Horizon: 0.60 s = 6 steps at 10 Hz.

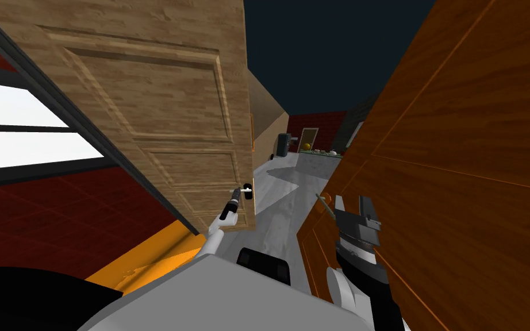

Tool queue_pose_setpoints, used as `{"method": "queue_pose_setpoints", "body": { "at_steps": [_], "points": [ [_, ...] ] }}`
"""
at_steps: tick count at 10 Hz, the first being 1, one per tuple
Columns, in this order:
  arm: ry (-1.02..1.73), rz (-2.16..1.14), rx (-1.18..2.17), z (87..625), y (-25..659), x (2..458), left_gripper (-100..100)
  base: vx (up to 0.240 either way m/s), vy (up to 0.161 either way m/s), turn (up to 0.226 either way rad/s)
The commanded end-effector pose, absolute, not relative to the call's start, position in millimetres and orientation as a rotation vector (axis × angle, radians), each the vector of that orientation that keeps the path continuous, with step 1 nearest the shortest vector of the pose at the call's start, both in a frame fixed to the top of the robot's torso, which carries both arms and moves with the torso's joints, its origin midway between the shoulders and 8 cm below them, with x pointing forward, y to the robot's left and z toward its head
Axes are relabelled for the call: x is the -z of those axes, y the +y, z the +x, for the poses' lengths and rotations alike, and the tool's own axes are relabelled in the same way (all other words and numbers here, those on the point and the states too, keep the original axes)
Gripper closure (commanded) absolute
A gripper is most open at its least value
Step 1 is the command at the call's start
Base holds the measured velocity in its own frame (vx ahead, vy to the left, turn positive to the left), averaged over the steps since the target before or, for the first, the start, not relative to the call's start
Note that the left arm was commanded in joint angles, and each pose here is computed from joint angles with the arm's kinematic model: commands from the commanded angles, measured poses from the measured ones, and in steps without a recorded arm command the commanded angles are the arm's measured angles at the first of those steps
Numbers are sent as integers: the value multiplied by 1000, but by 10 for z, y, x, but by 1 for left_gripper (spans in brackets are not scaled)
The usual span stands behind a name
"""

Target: Push the door open

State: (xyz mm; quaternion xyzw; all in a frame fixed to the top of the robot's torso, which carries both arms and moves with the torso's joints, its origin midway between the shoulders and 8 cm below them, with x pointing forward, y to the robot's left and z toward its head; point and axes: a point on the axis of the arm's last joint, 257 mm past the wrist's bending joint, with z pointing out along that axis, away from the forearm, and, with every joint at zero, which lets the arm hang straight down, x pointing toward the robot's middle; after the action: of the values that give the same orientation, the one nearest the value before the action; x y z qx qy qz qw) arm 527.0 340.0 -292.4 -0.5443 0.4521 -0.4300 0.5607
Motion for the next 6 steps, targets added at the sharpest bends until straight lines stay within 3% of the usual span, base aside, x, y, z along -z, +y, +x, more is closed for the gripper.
{"method": "queue_pose_setpoints", "body": {
  "at_steps": [1,6],
  "points": [
    [1031,-1258,981,5241,3639,2803,100,90,53,3],
    [989,-1257,930,5211,3930,2734,100,85,24,-15]
  ]
}}
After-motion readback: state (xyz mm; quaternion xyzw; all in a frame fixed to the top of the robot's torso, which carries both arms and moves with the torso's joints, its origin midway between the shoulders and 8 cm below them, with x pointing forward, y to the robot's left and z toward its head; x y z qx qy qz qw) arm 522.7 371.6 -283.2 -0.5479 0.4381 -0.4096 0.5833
